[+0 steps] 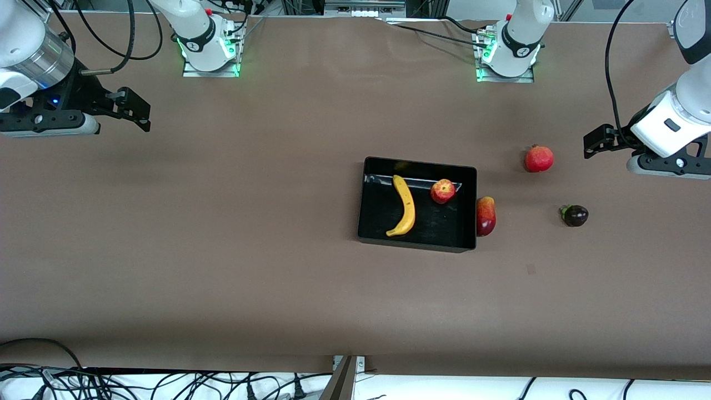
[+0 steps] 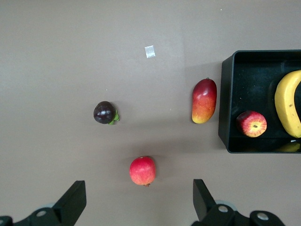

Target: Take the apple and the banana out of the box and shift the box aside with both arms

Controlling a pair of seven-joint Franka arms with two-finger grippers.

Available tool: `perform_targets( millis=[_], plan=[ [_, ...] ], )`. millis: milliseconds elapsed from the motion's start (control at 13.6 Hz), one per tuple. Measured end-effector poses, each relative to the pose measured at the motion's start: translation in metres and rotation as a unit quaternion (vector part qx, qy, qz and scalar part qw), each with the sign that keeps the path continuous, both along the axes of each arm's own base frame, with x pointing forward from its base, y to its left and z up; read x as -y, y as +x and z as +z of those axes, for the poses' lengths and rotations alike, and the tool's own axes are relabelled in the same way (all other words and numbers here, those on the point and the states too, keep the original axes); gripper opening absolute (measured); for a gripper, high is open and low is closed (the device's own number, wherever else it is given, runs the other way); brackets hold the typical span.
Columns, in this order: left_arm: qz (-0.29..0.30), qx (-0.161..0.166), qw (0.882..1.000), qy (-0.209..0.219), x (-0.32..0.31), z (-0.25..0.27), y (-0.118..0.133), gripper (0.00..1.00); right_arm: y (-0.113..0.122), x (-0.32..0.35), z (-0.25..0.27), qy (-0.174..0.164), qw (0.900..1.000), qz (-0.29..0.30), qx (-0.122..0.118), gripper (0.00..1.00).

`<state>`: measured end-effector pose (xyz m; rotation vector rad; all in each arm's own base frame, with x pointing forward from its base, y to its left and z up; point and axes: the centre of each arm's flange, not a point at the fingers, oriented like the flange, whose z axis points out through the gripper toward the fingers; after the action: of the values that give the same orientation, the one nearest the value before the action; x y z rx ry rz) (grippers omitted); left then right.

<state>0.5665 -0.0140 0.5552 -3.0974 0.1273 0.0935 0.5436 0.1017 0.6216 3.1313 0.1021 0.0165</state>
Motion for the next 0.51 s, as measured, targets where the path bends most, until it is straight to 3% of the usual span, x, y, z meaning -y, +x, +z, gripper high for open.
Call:
perform_targets(
  millis=[515],
  plan=[
    [0.001,-0.022,1.000,0.001,0.0017,0.0069,0.0068,1.00,0.0000,0.0001,0.0000,0.000,1.000,0.000,0.000,1.00]
  ],
)
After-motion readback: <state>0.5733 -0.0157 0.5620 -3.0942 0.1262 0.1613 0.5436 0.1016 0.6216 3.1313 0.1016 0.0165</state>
